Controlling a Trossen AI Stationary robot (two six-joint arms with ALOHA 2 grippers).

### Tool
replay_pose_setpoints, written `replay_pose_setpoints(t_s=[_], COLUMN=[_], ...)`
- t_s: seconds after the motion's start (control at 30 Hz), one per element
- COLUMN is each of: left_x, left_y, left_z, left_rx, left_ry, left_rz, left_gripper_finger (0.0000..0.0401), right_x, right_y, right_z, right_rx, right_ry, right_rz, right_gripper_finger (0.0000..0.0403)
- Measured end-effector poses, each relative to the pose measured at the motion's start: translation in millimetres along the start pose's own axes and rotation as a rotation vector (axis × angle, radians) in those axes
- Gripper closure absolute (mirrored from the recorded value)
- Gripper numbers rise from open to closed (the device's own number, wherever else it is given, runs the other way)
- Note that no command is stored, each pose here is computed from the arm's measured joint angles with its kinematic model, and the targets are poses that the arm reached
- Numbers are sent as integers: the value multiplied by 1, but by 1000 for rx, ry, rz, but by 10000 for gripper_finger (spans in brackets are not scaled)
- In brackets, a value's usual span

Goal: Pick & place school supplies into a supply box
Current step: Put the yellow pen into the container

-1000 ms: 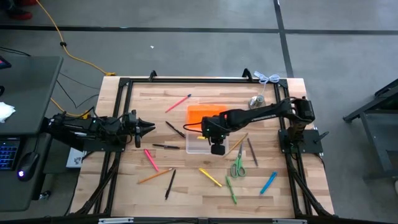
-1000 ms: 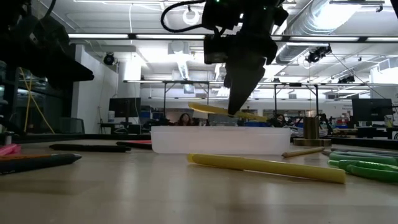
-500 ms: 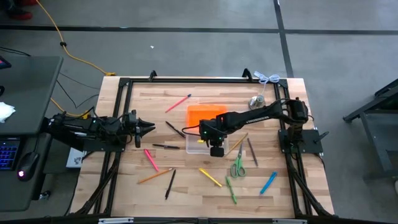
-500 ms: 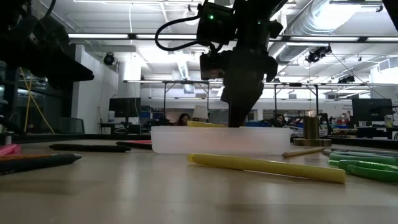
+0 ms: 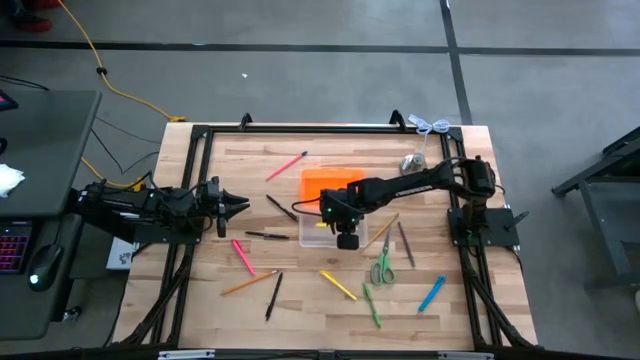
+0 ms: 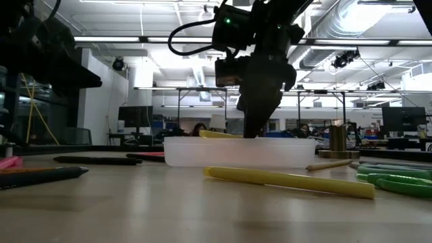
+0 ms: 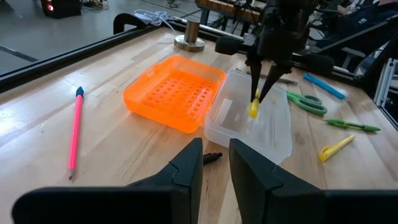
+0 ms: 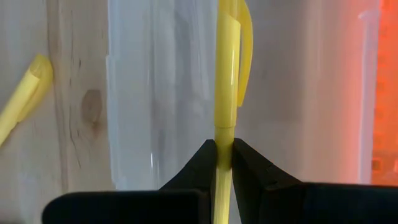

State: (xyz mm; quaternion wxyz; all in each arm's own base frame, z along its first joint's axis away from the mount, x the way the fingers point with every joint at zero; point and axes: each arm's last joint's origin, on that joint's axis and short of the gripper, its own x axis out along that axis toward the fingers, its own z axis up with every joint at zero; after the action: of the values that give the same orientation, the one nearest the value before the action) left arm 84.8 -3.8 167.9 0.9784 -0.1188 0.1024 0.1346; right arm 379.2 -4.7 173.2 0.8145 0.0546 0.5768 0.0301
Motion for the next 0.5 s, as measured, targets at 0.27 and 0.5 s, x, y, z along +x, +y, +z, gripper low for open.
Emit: replay_pose_setpoints(t_s=[0.27, 0.5], left_x=[0, 0], left_y=[0, 0], left_z=[0, 0], left_rx=[-1, -1], left_ry=[-1, 2], left_rz=[-1, -11], left_gripper_finger=[290, 290], right_x=[13, 24], right_y=[-2, -3], right_z=[-2, -4], right_rx=[-8, -3], right_ry=[31, 62], right_rz=[-1, 8], right_gripper_finger=[380, 380])
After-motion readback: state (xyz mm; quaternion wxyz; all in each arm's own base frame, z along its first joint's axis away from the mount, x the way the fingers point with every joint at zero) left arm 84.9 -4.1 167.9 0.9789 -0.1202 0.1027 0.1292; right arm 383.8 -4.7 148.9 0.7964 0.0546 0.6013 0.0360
